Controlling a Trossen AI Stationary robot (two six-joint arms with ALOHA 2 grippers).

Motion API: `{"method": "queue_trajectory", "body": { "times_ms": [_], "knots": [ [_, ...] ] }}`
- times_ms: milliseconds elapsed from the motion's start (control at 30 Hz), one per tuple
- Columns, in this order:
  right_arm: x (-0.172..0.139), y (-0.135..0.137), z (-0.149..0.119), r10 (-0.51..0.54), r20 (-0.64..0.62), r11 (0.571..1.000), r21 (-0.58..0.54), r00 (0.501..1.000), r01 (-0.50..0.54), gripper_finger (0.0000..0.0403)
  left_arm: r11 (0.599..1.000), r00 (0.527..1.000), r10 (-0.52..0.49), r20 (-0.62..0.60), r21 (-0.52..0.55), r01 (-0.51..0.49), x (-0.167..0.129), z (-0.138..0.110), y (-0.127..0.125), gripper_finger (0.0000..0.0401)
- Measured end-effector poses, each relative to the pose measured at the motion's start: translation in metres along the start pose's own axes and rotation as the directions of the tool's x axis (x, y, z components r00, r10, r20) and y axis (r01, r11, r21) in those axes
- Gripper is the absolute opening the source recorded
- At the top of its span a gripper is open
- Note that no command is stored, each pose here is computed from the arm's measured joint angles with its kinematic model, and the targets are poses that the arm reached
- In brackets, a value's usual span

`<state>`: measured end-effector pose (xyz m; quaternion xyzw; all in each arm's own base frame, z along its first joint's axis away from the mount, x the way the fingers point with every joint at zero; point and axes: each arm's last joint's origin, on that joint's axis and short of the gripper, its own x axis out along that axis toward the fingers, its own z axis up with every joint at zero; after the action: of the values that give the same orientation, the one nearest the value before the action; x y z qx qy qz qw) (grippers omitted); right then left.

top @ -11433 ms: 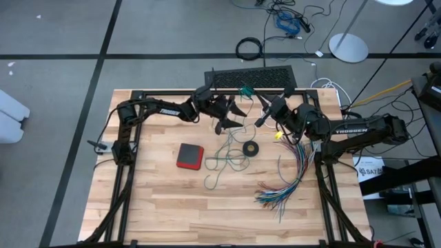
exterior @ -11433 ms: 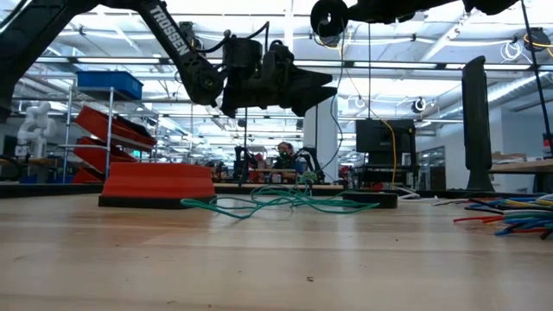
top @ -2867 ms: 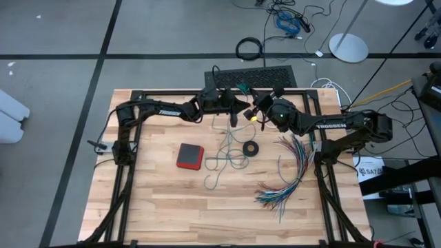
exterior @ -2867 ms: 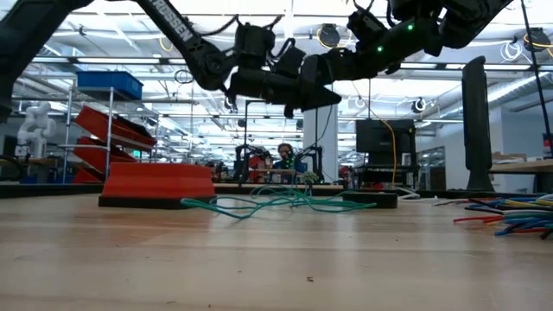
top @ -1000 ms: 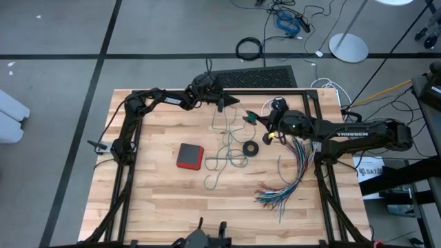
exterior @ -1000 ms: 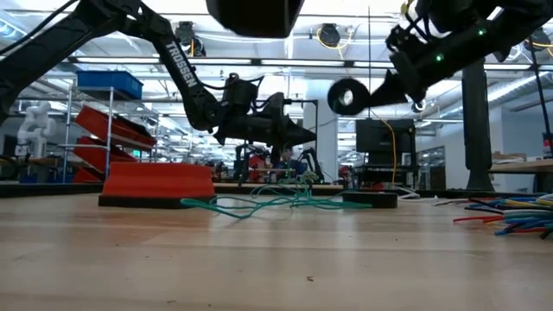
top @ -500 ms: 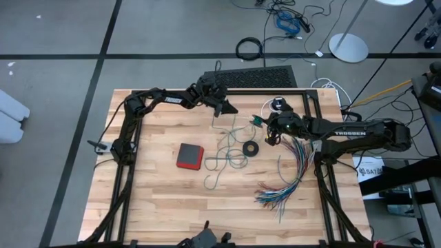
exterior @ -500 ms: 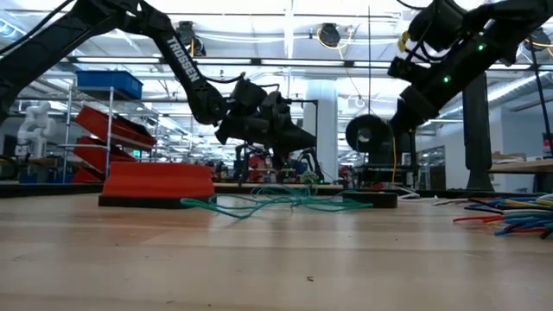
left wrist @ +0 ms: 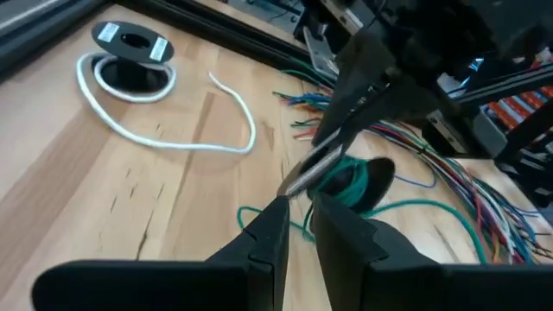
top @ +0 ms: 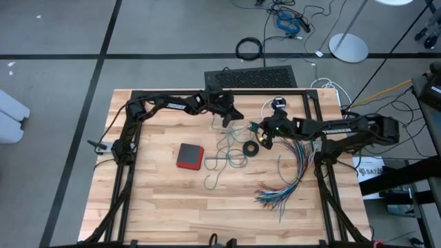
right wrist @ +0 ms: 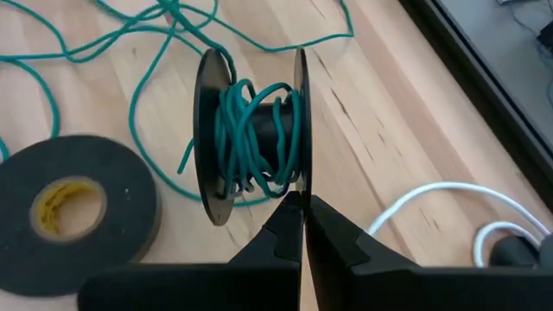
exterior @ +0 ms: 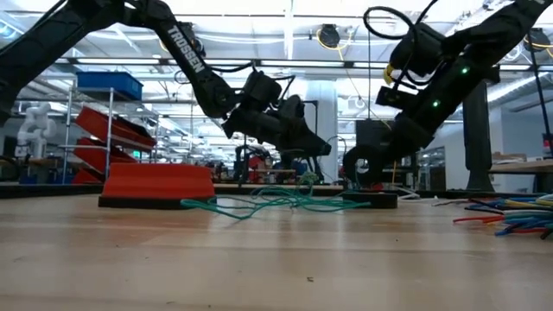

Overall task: Coiling cords
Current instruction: Coil the green wire cable on the spool

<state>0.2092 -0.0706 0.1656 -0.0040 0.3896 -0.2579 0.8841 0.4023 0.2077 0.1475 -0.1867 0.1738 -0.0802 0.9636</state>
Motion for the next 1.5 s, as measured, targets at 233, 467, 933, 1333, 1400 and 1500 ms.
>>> {"method": "queue_trajectory", "body": {
  "times_ms": [233,467,933,1333,1400,1500],
  "knots": [
    [0.016,0.004,0.002,-0.010,0.031,1.000,0.008,0.999,0.010,0.0000,0.999,1.000,-0.013,-0.018,0.037,0.013,0.016,-0.004,-0.020,0.0063],
    [0.032,0.008,-0.007,-0.005,-0.041,1.000,0.000,0.999,0.005,0.0000,0.989,0.993,0.112,-0.033,0.097,-0.108,0.028,-0.009,-0.033,0.0064],
    [0.041,0.011,-0.008,-0.001,-0.029,1.000,-0.012,1.000,0.000,0.0000,0.936,0.951,0.308,-0.030,0.187,-0.297,0.037,-0.014,-0.041,0.0064],
    [0.041,0.012,-0.006,0.027,-0.010,0.999,-0.033,1.000,-0.028,0.0000,0.927,0.948,0.315,-0.053,0.233,-0.295,0.038,-0.017,-0.042,0.0064],
    [0.041,0.012,-0.006,0.028,-0.008,0.999,-0.033,1.000,-0.028,0.0000,0.928,0.949,0.312,-0.056,0.235,-0.291,0.038,-0.017,-0.044,0.0064],
    [0.041,0.012,-0.005,0.029,-0.001,0.999,-0.032,1.000,-0.029,0.0000,0.928,0.948,0.310,-0.067,0.240,-0.286,0.039,-0.019,-0.045,0.0064]
  ]
}}
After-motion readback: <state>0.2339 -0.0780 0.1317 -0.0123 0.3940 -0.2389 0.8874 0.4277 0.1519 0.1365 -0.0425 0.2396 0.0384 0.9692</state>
